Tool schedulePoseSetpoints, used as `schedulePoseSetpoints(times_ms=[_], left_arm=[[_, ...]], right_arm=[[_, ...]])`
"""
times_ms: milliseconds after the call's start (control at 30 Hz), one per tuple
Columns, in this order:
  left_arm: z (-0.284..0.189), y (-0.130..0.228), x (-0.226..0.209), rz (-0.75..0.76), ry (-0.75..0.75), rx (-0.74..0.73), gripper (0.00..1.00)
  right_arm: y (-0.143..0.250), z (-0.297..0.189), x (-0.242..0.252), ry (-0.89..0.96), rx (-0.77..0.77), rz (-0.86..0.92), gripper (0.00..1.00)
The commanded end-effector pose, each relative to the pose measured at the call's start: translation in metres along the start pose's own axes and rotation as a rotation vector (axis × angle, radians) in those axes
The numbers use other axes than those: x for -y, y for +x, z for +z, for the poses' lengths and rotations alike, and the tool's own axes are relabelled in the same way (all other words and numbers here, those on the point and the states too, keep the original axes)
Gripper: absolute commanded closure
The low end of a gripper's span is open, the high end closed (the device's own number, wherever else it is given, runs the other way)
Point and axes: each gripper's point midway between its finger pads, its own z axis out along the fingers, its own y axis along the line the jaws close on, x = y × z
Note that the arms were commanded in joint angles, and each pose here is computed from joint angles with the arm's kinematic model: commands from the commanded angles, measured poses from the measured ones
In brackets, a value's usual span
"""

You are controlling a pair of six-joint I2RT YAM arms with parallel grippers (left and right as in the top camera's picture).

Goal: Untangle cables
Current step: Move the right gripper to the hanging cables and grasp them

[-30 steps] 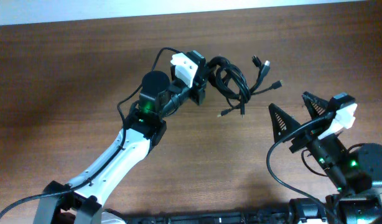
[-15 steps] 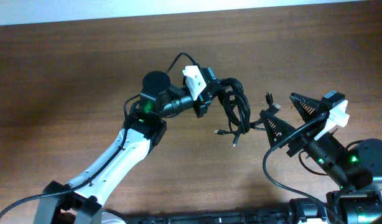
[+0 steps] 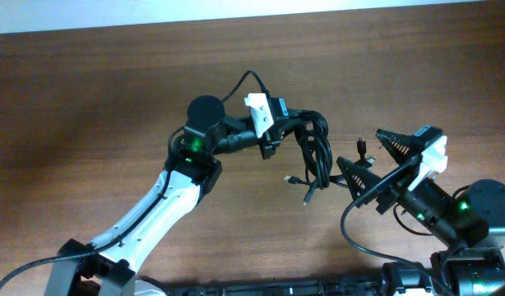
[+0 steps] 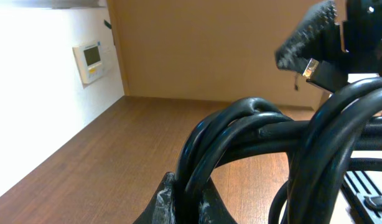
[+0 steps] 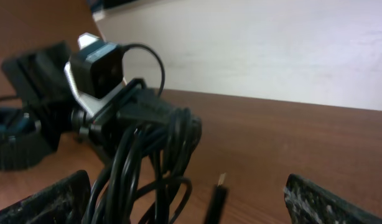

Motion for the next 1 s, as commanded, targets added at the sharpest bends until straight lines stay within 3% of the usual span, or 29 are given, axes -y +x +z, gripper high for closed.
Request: schedulePoseSetpoints(times_ms=[0,300,567,700,967], left_arm=[[0.001,-0.016,0.002,-0.016,-0.022,0.029,1.0],[0.008,-0.024,0.008,0.013,-0.021,0.057,1.0],[0.008,-0.024,0.013,0.013,0.01,0.057,1.0],[0.007,-0.017,0.013,-0.01,0.016,0.034,1.0],[-0.006,-0.029,0.038,0.048,0.201,0.084,1.0]], right_arm=[[0.003,0.003,-0.004,-0.043,-0.027,-0.05,0.01],[0.014,0.019,0.005,-0.073,-0.088,-0.041,0.02],[0.019,0.026,0.027,0.024,-0.113,0.026,0.02],[0.027,0.022,0.05,0.168,-0.131,0.099,0.02],[0.032,0.02,0.059,0.223,-0.148,0.109,0.01]])
